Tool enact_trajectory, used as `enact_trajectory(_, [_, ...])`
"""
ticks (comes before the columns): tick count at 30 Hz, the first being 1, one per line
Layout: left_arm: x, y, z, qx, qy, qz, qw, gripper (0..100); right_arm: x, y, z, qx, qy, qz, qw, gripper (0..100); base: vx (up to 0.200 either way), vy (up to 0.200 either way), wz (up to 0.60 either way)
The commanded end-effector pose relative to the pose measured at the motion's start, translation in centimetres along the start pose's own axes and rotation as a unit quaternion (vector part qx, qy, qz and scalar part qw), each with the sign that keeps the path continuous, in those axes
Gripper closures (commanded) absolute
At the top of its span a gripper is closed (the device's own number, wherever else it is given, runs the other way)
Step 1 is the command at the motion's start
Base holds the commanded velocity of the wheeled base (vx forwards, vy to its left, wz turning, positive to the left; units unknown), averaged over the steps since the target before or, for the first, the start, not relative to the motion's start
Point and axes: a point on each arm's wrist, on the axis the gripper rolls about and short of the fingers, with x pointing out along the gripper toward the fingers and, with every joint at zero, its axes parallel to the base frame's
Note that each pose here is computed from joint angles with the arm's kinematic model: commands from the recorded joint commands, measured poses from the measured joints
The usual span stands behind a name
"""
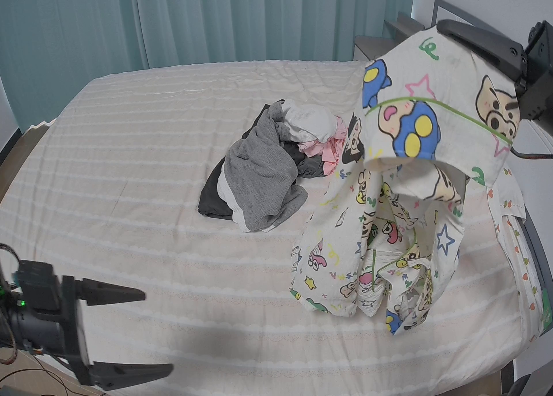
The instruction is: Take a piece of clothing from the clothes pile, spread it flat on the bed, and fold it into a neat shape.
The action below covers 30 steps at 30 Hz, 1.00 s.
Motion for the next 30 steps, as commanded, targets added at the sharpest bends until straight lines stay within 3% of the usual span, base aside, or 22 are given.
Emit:
enact_trajectory(1, [7.0,1.3,-0.8,-0.016,0.083,-0.071,0.9939,0,3.3,0.7,-0.7,0.014,-0.004,-0.007,0.9999,100,0.000,0.000,0.00])
enact_trajectory(8, [11.8,0.8,-0.6,-0.046,0.065,-0.037,0.9962,0,5.3,0.7,-0.6,0.018,-0.012,-0.009,0.9997,100,0.000,0.000,0.00])
enact_trajectory(11, [14.4,0.0,-0.9,-0.066,0.051,0.027,0.9962,0,5.6,0.9,-1.2,0.021,-0.007,-0.010,0.9997,100,0.000,0.000,0.00])
enact_trajectory(13, [16.4,-0.1,-1.0,-0.073,0.026,0.100,0.9919,0,5.5,0.9,-1.4,0.022,-0.006,-0.012,0.9997,100,0.000,0.000,0.00])
enact_trajectory(15, [16.9,0.0,-1.0,-0.076,0.014,0.123,0.9894,0,5.4,1.0,-1.4,0.022,-0.006,-0.012,0.9997,100,0.000,0.000,0.00])
enact_trajectory(16, [18.0,0.0,-0.3,-0.088,-0.028,0.150,0.9844,0,5.2,1.1,-1.2,0.022,-0.008,-0.010,0.9997,100,0.000,0.000,0.00])
enact_trajectory(20, [19.6,-1.0,1.3,-0.117,-0.094,0.145,0.9779,0,5.1,1.2,-1.2,0.022,-0.008,-0.010,0.9997,100,0.000,0.000,0.00])
enact_trajectory(30, [23.4,-2.6,4.8,-0.145,-0.175,0.184,0.9562,0,5.1,1.0,-1.3,0.023,-0.006,-0.012,0.9997,100,0.000,0.000,0.00])
